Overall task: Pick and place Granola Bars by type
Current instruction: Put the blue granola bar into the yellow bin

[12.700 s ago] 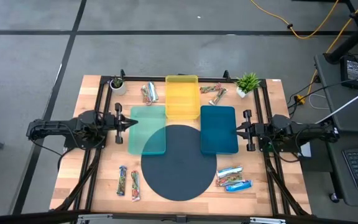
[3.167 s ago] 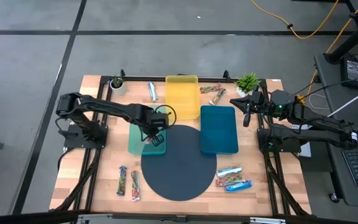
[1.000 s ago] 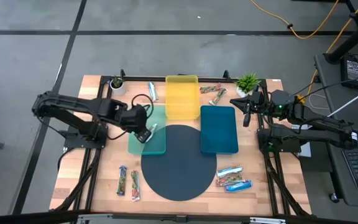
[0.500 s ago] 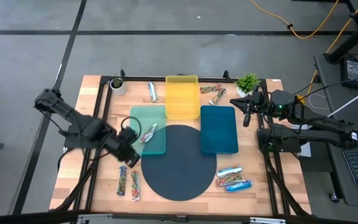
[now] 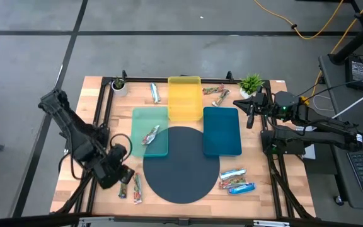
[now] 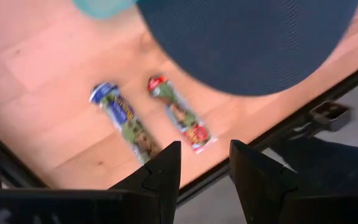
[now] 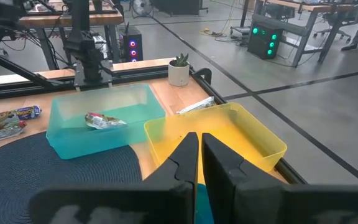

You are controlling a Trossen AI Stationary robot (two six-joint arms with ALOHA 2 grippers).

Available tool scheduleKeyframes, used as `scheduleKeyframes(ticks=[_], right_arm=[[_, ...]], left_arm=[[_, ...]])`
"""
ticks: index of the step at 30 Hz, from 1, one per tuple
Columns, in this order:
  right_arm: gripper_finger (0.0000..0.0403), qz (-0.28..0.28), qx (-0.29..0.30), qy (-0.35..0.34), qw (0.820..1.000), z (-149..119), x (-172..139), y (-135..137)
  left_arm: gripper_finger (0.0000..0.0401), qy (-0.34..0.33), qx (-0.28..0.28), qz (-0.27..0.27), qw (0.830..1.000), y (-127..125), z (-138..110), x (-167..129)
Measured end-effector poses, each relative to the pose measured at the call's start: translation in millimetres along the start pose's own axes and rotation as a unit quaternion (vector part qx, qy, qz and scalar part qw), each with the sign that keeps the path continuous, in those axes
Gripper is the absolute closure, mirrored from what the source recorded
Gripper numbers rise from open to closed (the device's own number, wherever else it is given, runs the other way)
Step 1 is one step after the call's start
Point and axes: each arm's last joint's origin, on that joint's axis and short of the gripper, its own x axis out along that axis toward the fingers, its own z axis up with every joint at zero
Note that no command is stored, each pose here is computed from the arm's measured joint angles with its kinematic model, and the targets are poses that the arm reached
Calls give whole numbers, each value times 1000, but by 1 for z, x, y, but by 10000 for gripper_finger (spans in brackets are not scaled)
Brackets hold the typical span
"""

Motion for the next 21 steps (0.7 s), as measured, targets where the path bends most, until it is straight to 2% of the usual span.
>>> scheduleKeyframes(ticks=[7,14,21], right_arm=[[377,0,0,0,1000,0,0,0],[377,-1,0,0,1000,0,0,0],[377,-1,2,0,1000,0,0,0]], left_arm=[[272,-4,5,56,998,-2,-27,29],[272,-12,-32,90,995,-3,-39,49],[271,18,-45,167,985,-2,-51,76]])
